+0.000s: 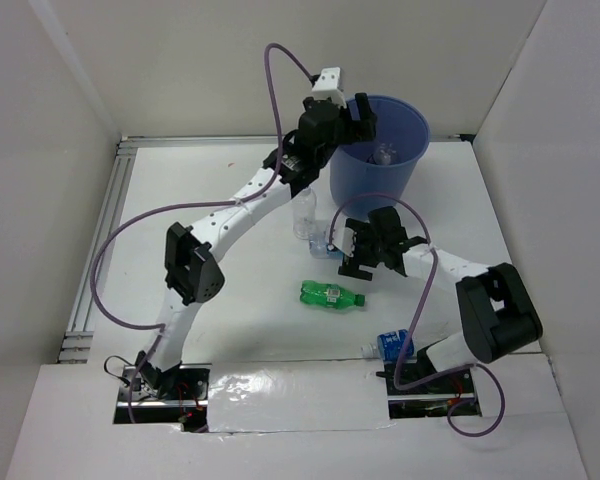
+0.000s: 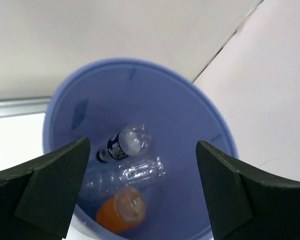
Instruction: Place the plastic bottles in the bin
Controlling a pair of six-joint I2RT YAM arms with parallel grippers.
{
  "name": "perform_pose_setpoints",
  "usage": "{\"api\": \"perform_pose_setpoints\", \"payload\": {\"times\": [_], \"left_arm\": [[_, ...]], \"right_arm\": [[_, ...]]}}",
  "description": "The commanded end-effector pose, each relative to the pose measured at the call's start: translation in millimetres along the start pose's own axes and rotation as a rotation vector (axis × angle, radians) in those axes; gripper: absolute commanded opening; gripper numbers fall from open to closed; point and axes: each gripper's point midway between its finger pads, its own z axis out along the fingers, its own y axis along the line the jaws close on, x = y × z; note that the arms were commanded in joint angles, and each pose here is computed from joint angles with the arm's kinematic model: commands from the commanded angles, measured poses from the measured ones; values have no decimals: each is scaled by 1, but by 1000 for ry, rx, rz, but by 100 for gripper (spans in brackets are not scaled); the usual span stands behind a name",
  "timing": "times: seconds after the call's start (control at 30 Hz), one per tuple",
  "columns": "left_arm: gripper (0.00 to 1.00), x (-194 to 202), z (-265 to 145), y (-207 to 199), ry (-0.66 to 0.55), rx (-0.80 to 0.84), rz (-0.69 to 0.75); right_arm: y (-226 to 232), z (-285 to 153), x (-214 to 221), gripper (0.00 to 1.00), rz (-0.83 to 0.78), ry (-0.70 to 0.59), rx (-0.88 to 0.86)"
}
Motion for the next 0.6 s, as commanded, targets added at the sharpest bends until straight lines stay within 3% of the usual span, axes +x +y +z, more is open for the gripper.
{"api": "perform_pose_setpoints", "payload": {"times": [0.0, 0.07, 0.13, 0.17, 0.2, 0.27, 0.3, 0.33, 0.47, 0.53, 0.57], "left_arm": [[100, -95, -42, -22, -187, 53, 2], [100, -123, -72, -21, -226, 32, 36], [100, -94, -82, 3, -159, -27, 105], [100, -115, -108, 6, -193, -29, 119], [100, -75, -110, 29, -119, -71, 169], [100, -56, -126, 50, -82, -112, 202], [100, -60, -143, 57, -88, -127, 211], [100, -25, -149, 78, -17, -162, 243], [100, 10, -186, 122, 41, -233, 238], [100, 16, -196, 130, 33, -243, 214], [100, 19, -204, 141, 34, -257, 215]], "right_arm": [[-8, 12, -6, 100, -76, -35, 29], [-13, 21, -4, 100, -87, -25, 54], [-10, 32, 6, 100, -83, -7, 50], [-12, 35, 9, 96, -80, 8, 52], [-12, 40, 14, 92, -67, 16, 36], [-10, 43, 15, 80, -75, 9, -3], [-15, 44, 12, 66, -87, 10, -5], [-15, 44, 10, 58, -84, 4, -16], [-13, 29, 4, 35, -66, -24, -36], [-11, 21, -4, 34, -72, -56, -36], [-7, 11, -8, 38, -73, -65, -40]]}}
